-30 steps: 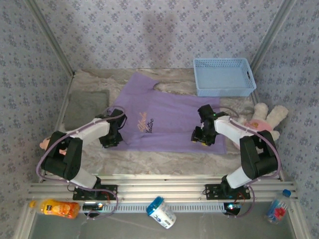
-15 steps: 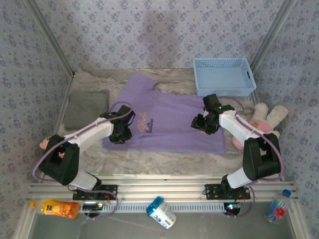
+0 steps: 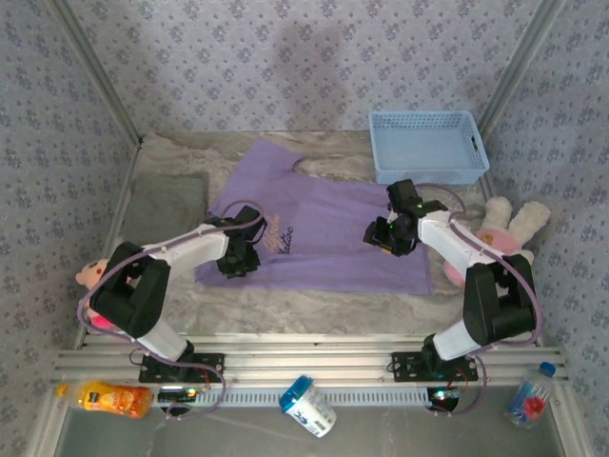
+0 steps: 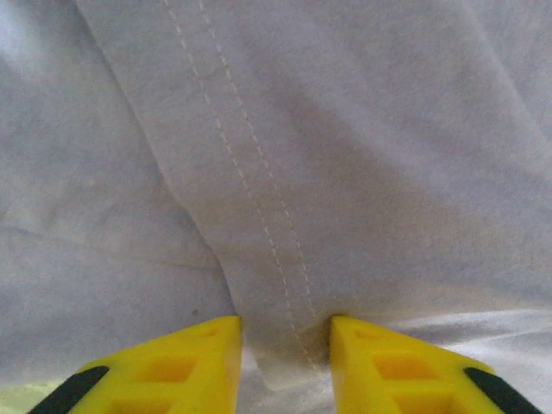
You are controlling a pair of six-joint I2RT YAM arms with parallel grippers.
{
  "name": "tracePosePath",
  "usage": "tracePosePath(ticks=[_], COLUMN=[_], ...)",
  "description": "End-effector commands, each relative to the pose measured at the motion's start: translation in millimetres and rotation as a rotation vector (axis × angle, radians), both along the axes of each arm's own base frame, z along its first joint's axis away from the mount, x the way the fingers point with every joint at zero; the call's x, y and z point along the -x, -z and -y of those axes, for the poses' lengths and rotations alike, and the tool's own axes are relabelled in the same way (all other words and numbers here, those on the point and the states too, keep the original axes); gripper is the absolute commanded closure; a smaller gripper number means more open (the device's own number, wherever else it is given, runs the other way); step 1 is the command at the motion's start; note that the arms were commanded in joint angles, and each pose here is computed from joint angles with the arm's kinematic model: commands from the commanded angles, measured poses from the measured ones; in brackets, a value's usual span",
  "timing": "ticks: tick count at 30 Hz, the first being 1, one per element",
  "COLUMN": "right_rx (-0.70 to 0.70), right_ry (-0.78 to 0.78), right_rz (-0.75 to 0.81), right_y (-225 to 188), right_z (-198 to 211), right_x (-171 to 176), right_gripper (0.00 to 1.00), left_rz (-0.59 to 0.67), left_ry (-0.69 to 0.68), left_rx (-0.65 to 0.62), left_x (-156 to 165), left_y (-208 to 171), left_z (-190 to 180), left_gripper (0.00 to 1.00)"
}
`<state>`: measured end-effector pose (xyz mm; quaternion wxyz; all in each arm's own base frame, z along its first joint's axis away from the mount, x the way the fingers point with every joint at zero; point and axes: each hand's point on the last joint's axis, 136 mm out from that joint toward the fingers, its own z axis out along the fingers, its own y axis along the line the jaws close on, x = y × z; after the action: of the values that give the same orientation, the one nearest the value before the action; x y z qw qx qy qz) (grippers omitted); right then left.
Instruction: Fold and stack the mixed laundry pile
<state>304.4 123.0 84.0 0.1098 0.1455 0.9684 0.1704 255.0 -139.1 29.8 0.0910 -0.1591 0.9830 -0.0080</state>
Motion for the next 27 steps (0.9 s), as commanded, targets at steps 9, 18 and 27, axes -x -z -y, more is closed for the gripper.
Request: tracePosePath(ticks=[9,18,27], right_rx=[-0.019,-0.021,-0.021], right_ry=[0.032,0.028,0.023], right_rz=[-0.017,-0.021,-0.019], right_y=[1,2,4], right_z=[-4,-5,-7], right_x=[2,0,-3], right_gripper=[0.50,0.50,0.51], left_rz=[0.039,0.112,0.141], left_ry=[0.030,0.042,0.051], left_rx=[-0.006,0.013,-0.048], left_x=[-10,-41,-112], left_y=[-4,-46,-61], left_z=[3,12,27], left_gripper=[0.97,1.00,0.42])
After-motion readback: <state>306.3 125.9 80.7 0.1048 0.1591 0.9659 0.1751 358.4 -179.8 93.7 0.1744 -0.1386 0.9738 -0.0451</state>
